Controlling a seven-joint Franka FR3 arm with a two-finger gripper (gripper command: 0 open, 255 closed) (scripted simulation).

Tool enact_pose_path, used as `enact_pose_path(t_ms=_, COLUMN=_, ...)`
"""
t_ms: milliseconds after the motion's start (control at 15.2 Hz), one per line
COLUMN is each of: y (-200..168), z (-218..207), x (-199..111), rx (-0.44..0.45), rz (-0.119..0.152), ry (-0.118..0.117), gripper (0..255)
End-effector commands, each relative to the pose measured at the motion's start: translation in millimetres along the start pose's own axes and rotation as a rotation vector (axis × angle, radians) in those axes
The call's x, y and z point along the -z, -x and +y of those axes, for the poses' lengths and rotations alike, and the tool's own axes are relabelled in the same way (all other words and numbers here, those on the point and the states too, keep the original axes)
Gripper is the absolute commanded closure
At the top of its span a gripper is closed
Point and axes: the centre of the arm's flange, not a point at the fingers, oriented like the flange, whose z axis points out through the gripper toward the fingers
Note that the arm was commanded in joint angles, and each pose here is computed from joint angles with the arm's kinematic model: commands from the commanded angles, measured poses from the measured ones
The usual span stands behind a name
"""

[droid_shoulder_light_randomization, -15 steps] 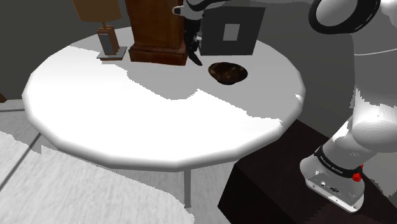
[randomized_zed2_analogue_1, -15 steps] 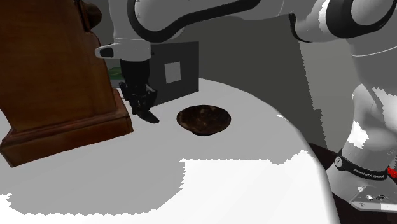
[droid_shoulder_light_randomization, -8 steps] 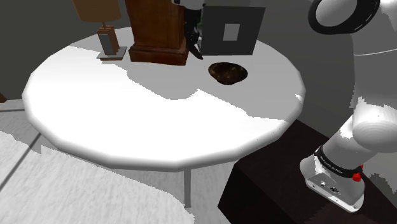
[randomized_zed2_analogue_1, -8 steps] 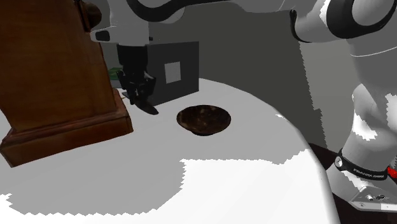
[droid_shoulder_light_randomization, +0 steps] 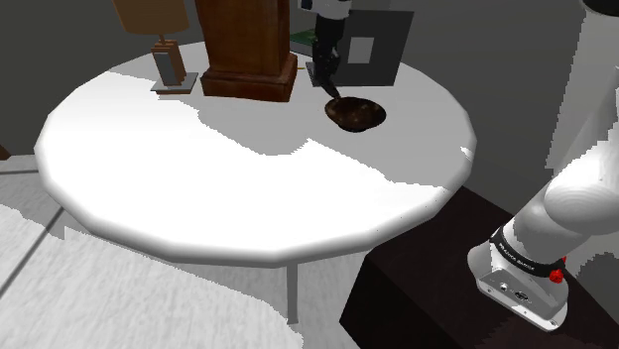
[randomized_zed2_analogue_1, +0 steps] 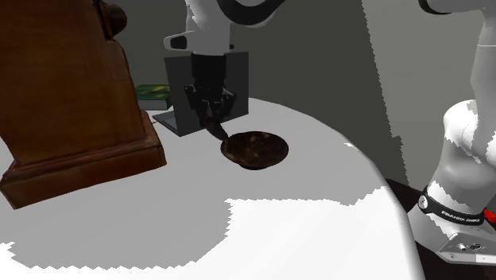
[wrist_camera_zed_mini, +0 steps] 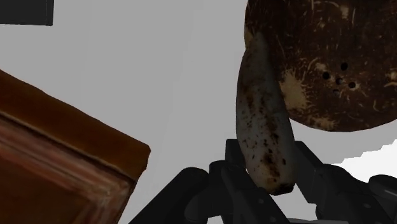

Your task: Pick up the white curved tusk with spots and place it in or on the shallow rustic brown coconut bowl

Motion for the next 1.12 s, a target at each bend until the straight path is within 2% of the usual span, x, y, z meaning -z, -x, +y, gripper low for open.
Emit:
enact_pose_path(t_ms=0, y=14, z=-23, x=3, rx=0.000, rz=0.000, ry=0.000, gripper=255)
enact_pose_path(t_ms=396, y=58, z=-83, x=8, rx=0.000, rz=0.000, ry=0.000, gripper=255)
enact_pose_path(t_ms=1056, y=61, z=-86, x=-45, rx=0.000, rz=0.000, ry=0.000, gripper=255)
